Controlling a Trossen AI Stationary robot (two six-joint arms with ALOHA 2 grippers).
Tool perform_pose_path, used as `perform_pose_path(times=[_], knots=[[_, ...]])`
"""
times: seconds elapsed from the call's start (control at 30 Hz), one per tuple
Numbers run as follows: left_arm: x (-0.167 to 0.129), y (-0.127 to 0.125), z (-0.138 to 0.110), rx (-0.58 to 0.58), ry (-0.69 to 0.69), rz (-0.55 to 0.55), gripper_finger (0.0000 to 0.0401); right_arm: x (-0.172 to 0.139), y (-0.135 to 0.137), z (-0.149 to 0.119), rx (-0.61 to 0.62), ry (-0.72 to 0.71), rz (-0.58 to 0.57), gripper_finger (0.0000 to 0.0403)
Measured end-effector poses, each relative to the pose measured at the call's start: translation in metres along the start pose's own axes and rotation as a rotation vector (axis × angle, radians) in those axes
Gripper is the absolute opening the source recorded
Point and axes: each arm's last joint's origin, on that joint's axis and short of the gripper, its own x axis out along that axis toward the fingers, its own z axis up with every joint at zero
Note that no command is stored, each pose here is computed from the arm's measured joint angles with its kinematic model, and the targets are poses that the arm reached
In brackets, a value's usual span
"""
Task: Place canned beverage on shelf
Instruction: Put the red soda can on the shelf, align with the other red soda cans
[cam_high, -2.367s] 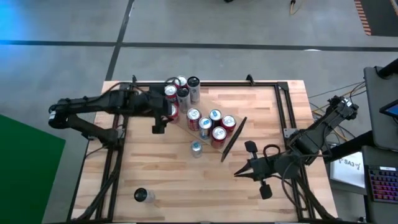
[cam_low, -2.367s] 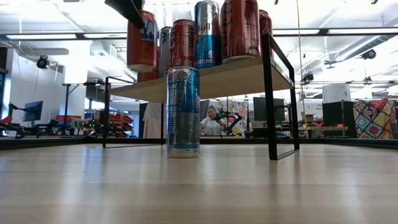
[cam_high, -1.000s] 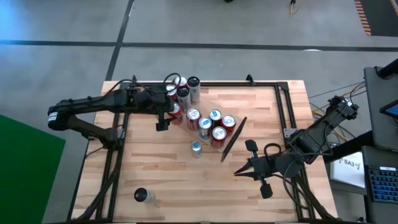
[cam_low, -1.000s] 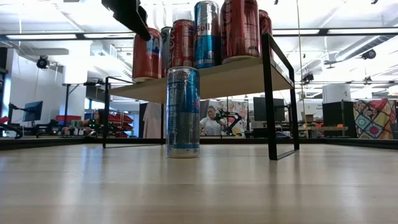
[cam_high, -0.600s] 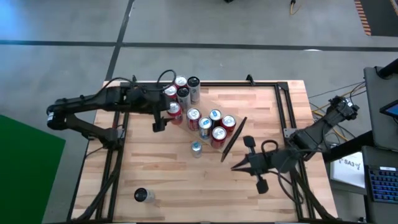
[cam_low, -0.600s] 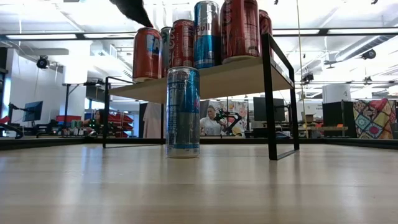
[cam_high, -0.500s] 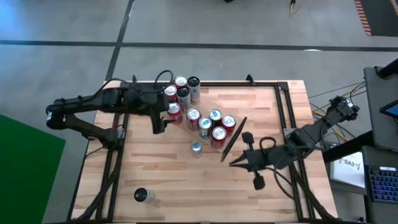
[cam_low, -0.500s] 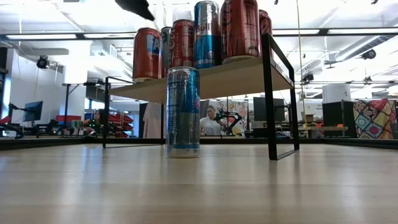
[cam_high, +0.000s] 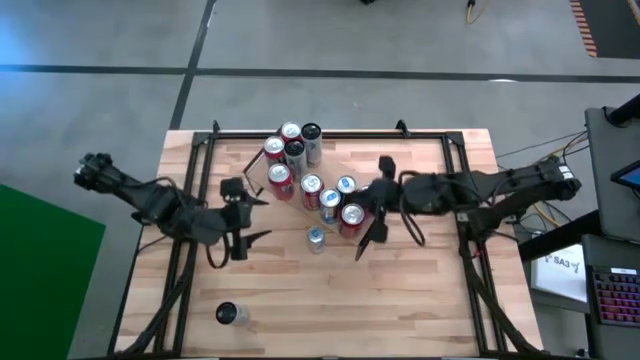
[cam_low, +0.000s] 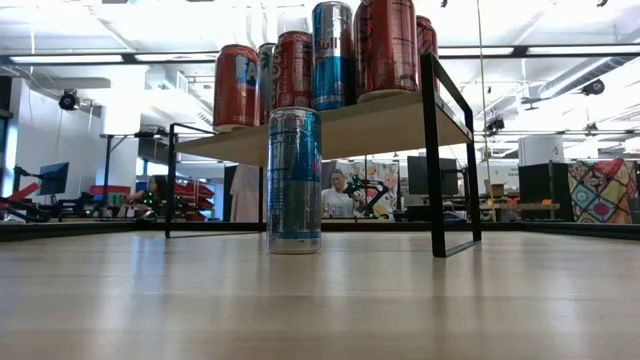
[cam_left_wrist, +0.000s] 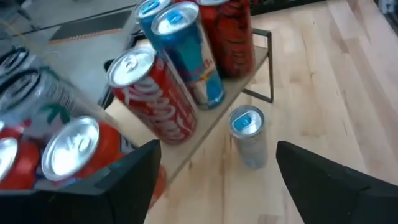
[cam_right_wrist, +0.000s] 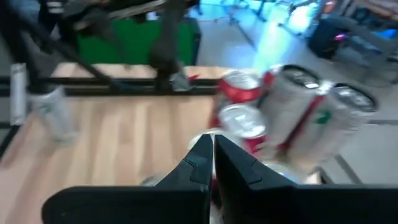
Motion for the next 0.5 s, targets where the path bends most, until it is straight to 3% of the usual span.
perform_pose_path(times=[0.3,0.5], knots=[[0.023,-0.007,-0.037,-0.106,-0.054,0.195,0.0257,0.01,-0.039,0.002,-0.017,0.001,-0.134,0.0009],[0.042,-0.009,-0.046,-0.137,-0.141,0.292,0.0176,0.011,-0.046,0.002,-0.059,0.009,-0.156,0.0009]])
